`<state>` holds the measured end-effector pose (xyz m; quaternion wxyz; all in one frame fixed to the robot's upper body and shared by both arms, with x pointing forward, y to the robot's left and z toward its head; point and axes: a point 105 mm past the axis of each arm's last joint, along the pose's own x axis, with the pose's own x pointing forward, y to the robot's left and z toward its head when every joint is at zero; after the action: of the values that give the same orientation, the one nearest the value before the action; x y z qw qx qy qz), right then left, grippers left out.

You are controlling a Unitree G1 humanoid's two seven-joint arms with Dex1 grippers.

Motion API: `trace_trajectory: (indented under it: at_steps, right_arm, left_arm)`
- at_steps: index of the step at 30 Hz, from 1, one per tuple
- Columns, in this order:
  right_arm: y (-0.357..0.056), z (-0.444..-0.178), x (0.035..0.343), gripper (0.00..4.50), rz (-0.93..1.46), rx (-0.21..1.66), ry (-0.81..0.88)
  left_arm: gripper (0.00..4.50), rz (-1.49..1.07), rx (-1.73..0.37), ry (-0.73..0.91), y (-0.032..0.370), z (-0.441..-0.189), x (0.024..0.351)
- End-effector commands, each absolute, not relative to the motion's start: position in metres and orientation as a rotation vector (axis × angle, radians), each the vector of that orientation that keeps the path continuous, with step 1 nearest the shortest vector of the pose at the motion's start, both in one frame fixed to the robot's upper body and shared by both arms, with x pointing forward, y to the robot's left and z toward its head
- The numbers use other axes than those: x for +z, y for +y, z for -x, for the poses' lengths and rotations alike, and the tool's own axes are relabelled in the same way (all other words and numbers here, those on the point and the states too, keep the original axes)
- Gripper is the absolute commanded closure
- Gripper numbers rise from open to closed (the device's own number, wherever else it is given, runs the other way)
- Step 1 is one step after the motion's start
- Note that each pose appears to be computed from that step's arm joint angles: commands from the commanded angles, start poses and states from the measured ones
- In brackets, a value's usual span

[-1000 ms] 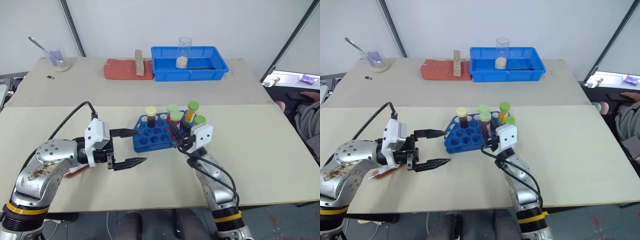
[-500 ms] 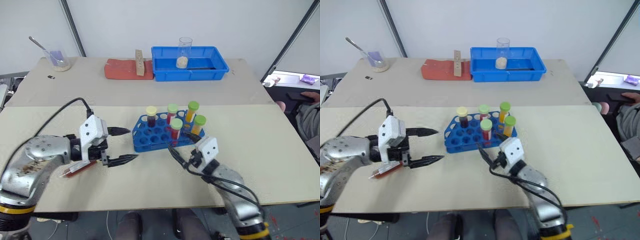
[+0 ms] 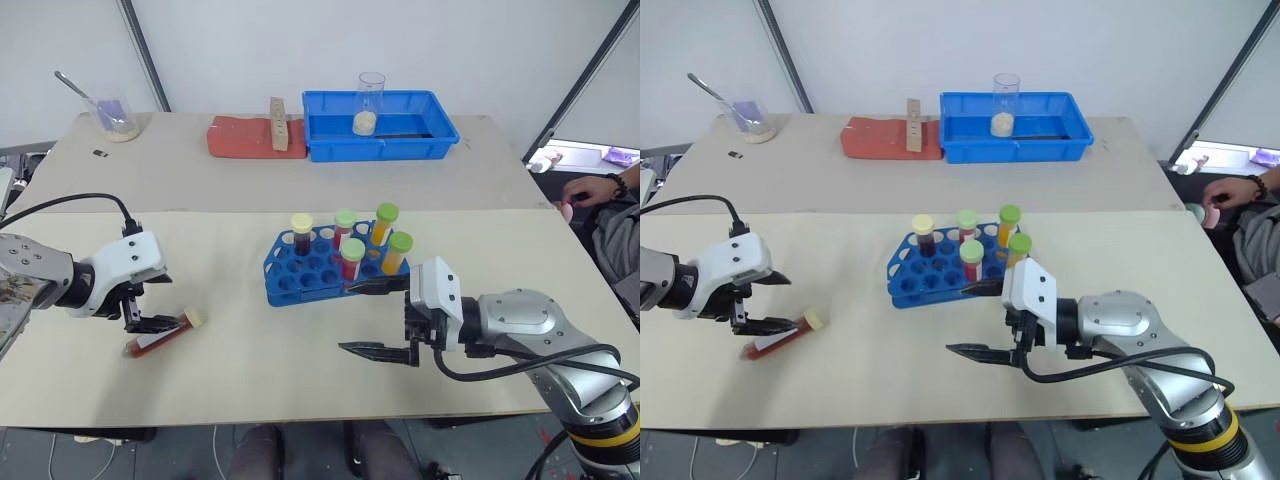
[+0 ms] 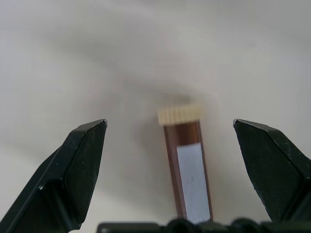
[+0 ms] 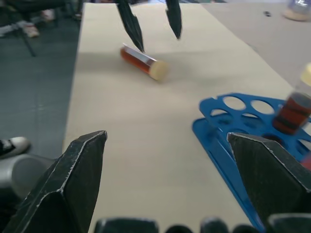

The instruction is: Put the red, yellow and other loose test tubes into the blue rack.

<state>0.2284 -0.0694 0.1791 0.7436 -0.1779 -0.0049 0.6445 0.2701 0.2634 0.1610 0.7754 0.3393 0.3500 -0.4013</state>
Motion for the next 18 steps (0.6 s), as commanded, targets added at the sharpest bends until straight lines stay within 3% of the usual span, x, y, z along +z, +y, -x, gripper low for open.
trace_trajectory:
  at_steps: [1,8,18]
  right_arm:
    - [-0.064,-0.222,0.186,0.10,0.406,1.467,-0.054]
    - [-0.063,-0.215,0.183,0.10,0.394,1.511,-0.042]
    - [-0.064,-0.216,0.188,0.10,0.376,1.537,-0.039]
  left_arm:
    - [0.00,-0.739,-0.848,0.786,0.264,-0.273,0.152]
    - [0.00,-0.773,-0.864,0.841,0.259,-0.275,0.131]
    - [0.00,-0.814,-0.893,0.864,0.249,-0.284,0.127]
